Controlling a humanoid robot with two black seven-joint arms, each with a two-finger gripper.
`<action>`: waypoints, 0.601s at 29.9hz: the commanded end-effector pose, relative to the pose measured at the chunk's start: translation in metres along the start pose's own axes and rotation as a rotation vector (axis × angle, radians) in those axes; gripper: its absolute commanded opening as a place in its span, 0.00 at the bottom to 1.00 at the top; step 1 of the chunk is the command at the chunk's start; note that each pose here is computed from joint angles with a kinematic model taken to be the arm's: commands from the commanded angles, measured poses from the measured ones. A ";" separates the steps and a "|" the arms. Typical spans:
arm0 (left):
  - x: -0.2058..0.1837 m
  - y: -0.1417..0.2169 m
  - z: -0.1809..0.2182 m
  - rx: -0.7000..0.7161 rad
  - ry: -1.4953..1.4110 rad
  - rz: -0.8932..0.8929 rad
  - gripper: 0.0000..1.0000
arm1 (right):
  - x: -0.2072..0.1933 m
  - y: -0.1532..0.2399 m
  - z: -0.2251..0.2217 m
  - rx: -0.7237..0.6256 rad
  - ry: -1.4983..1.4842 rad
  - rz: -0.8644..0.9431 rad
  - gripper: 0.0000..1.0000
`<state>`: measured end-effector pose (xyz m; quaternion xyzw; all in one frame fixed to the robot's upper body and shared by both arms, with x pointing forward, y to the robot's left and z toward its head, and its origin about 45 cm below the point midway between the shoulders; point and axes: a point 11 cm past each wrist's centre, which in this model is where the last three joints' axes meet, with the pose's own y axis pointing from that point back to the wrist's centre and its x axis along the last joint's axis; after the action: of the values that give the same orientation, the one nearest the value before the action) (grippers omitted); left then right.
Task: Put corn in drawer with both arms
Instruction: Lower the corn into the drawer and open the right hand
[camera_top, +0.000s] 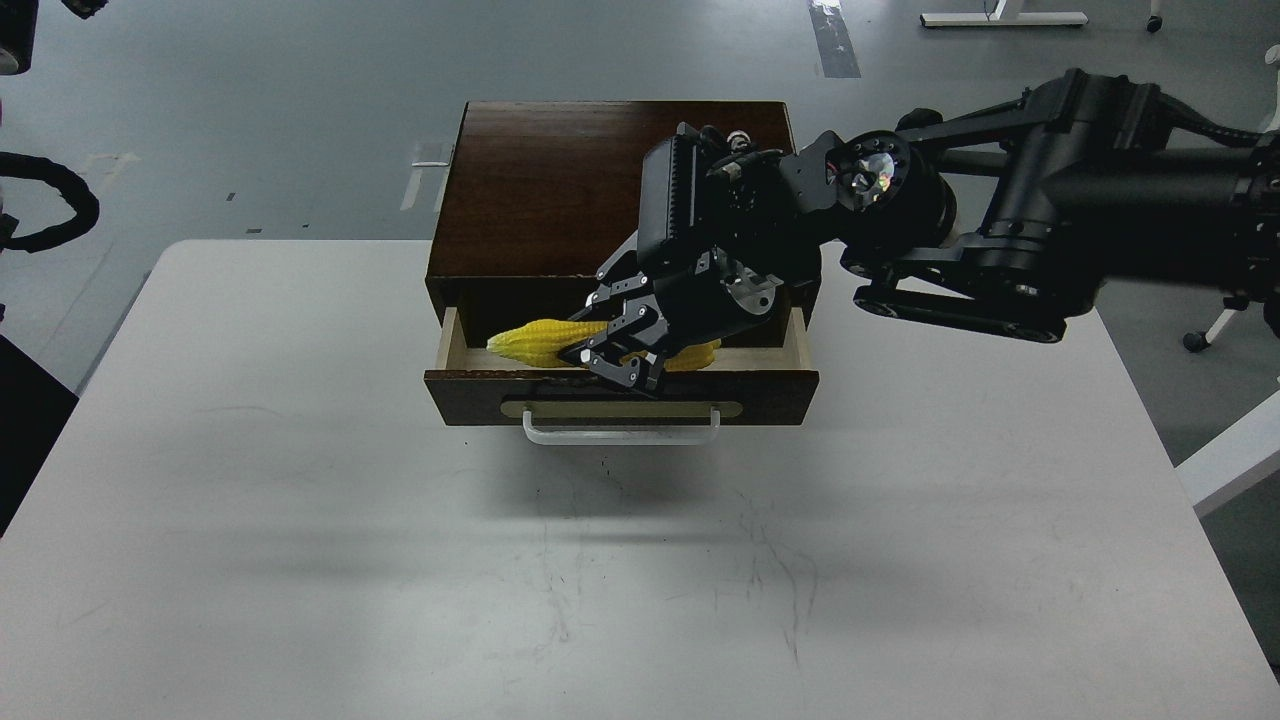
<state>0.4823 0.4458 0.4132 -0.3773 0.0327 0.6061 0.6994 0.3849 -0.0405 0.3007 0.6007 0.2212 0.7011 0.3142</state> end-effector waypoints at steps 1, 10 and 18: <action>0.000 0.000 -0.001 0.001 0.000 0.000 0.98 | 0.001 -0.003 0.005 -0.015 0.004 -0.003 0.00; 0.003 0.002 0.001 0.001 -0.006 0.006 0.98 | -0.002 -0.003 0.009 -0.028 -0.005 -0.003 0.20; 0.005 0.002 0.003 0.000 -0.013 0.011 0.98 | -0.006 -0.004 0.008 -0.025 -0.015 -0.003 0.54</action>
<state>0.4805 0.4513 0.4113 -0.3738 0.0309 0.6119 0.6964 0.3943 -0.0409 0.2967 0.5996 0.2113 0.7006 0.3240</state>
